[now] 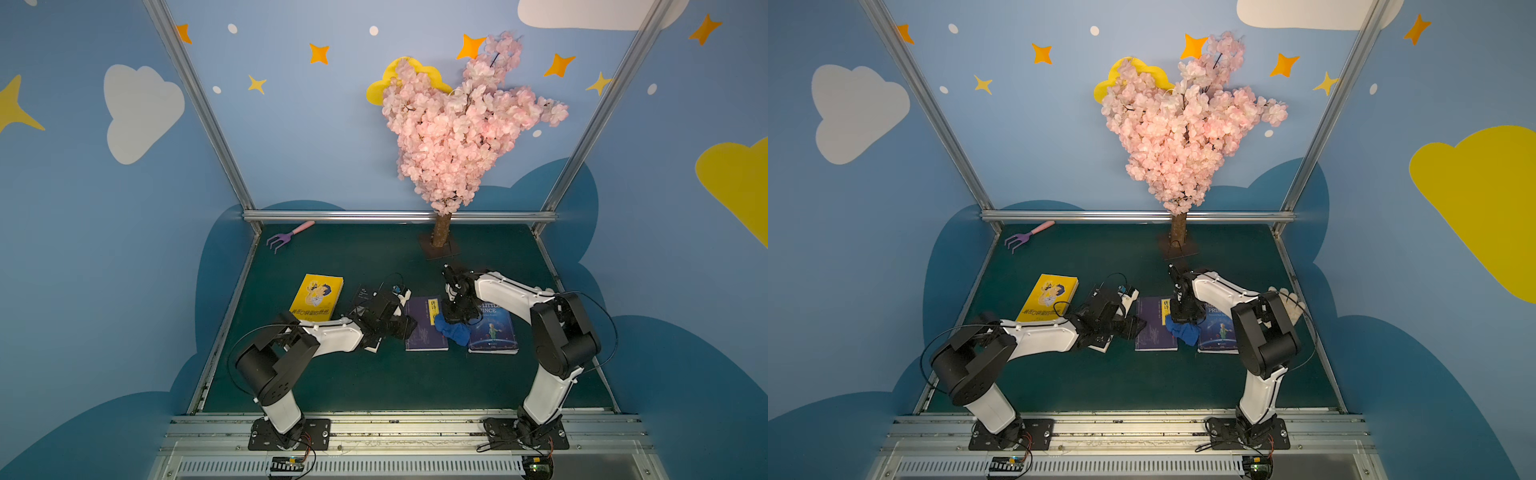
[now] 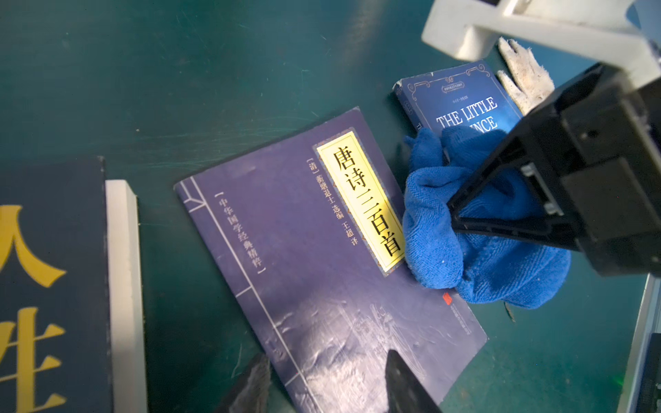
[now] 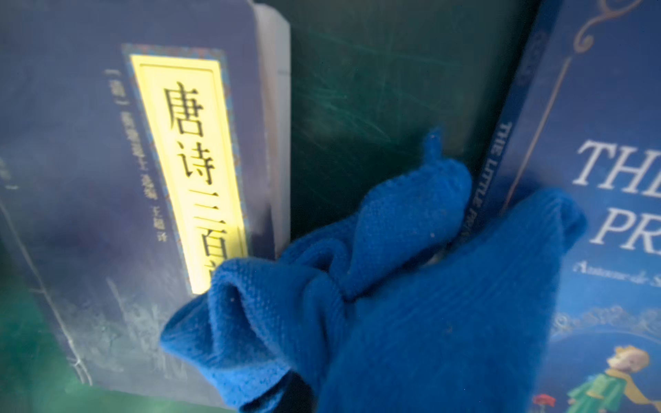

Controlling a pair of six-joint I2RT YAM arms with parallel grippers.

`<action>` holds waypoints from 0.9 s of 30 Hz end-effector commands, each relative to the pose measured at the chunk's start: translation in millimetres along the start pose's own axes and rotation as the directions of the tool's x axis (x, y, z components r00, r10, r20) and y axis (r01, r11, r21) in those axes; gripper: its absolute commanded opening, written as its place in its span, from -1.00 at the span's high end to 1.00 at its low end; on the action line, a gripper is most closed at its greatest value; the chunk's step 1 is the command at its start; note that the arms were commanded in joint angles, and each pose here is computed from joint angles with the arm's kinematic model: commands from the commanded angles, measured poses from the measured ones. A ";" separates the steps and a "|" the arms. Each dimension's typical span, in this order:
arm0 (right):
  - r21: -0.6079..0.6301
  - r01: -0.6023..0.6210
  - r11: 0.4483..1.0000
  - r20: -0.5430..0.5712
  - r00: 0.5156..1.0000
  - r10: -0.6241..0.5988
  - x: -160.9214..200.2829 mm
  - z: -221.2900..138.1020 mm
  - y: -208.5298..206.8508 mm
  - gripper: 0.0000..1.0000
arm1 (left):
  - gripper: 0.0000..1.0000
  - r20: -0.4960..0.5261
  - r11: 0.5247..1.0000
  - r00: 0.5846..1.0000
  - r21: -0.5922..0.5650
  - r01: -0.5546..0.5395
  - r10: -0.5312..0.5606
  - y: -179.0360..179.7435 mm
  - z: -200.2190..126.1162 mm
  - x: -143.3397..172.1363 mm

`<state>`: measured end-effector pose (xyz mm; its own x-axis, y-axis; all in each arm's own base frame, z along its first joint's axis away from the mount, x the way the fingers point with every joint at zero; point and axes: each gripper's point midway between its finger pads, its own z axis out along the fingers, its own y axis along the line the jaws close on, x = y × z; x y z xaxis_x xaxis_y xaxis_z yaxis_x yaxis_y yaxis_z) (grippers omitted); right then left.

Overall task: Wipe the cover of the book
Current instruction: Move the book to the center of the board, then wipe the dirt from the cover of the book.

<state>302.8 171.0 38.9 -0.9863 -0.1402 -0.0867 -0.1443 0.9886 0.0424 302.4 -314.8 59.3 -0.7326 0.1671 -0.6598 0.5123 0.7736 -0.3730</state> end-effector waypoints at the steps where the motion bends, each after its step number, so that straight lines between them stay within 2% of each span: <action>1: 0.089 -0.024 0.996 0.027 0.999 0.022 -2.3 -24.1 -14.5 1.00 | -0.06 0.004 1.000 1.000 -0.005 -0.013 0.013 -3.9 -2.4 -8.5; 4: 0.090 -0.035 0.995 0.103 0.994 0.025 -5.0 -56.2 -16.1 1.00 | 0.02 -0.037 1.000 0.999 -0.021 -0.013 0.012 -2.0 4.8 -3.1; 7: 0.046 -0.033 0.998 0.175 0.984 0.025 -4.2 -83.8 -6.9 1.00 | 0.19 -0.078 0.999 0.997 -0.050 -0.021 0.017 1.5 10.3 0.8; 11: -0.053 -0.007 0.999 0.221 0.975 0.019 -2.9 -94.2 16.3 1.00 | 0.23 -0.108 0.996 0.994 -0.085 -0.022 0.013 7.0 15.5 4.2; 16: -0.105 -0.010 0.994 0.166 0.986 0.027 1.7 -66.7 36.4 1.00 | 0.39 -0.153 0.992 0.988 -0.123 -0.018 -0.001 14.4 21.1 10.9; 22: -0.081 -0.009 0.997 0.046 0.999 0.013 26.5 -14.9 48.8 1.00 | 0.40 -0.248 0.981 0.968 -0.194 -0.019 -0.030 25.6 30.9 22.6; 27: -0.043 0.001 0.999 -0.013 1.000 -0.002 42.0 9.5 46.4 1.00 | 0.38 -0.265 0.975 0.964 -0.223 -0.027 -0.034 31.1 33.0 25.2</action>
<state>260.4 208.4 35.1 -0.9846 -0.1501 -0.0898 -0.1571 0.9845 0.0776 326.7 -324.2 32.2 -0.8077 0.2560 -0.5310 0.4434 0.8575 -0.2611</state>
